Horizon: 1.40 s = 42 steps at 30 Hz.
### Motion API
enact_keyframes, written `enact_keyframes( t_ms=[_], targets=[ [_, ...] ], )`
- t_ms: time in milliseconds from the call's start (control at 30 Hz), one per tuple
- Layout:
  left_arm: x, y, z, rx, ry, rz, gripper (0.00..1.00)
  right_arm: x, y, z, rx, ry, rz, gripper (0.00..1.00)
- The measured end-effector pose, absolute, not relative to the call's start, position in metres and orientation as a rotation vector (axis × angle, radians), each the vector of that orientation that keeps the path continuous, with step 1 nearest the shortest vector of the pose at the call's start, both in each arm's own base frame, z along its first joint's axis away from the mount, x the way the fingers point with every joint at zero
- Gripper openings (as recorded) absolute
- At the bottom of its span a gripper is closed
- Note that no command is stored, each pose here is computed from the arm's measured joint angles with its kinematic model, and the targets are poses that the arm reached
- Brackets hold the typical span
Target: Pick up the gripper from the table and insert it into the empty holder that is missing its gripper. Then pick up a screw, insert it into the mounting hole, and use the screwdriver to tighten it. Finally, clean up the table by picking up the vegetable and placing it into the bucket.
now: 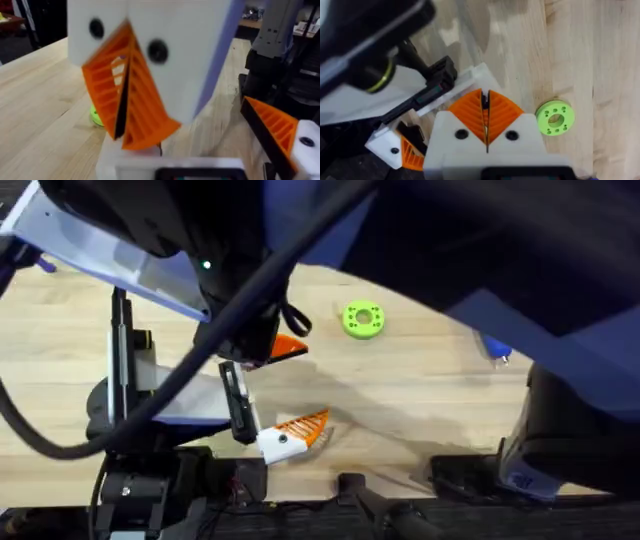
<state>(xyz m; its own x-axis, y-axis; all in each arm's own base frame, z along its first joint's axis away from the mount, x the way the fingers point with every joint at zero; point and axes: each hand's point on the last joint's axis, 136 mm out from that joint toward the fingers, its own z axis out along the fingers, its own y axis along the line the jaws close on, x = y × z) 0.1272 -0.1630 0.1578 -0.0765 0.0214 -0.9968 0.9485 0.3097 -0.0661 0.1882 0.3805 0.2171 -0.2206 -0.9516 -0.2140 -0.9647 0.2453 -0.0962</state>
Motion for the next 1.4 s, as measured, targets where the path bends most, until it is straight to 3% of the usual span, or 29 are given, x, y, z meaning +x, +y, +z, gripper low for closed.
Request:
enact_keyframes(
  t_ms=[600,633,833,867,1100,1400],
  targets=[
    [0.127,-0.163,0.158,0.955,1.425,-1.016,0.986,0.189,0.384,0.212,-1.804,2.287,0.077,0.006],
    [0.127,-0.163,0.158,0.956,1.424,-1.015,0.985,0.189,0.384,0.212,-1.799,2.293,0.077,0.073],
    [0.126,-0.163,0.158,0.958,1.425,-1.024,0.985,0.198,0.372,0.215,-1.779,2.304,0.011,0.931],
    [0.126,-0.163,0.158,0.96,1.422,-1.021,0.985,0.199,0.37,0.217,-1.776,2.303,0.008,0.975],
    [0.126,-0.163,0.158,0.967,1.415,-1.012,0.985,0.2,0.369,0.23,-1.72,2.307,0.061,0.992],
    [0.126,-0.163,0.158,0.967,1.415,-1.012,0.985,0.226,0.326,0.292,-1.344,2.386,0.185,0.994]
  ],
)
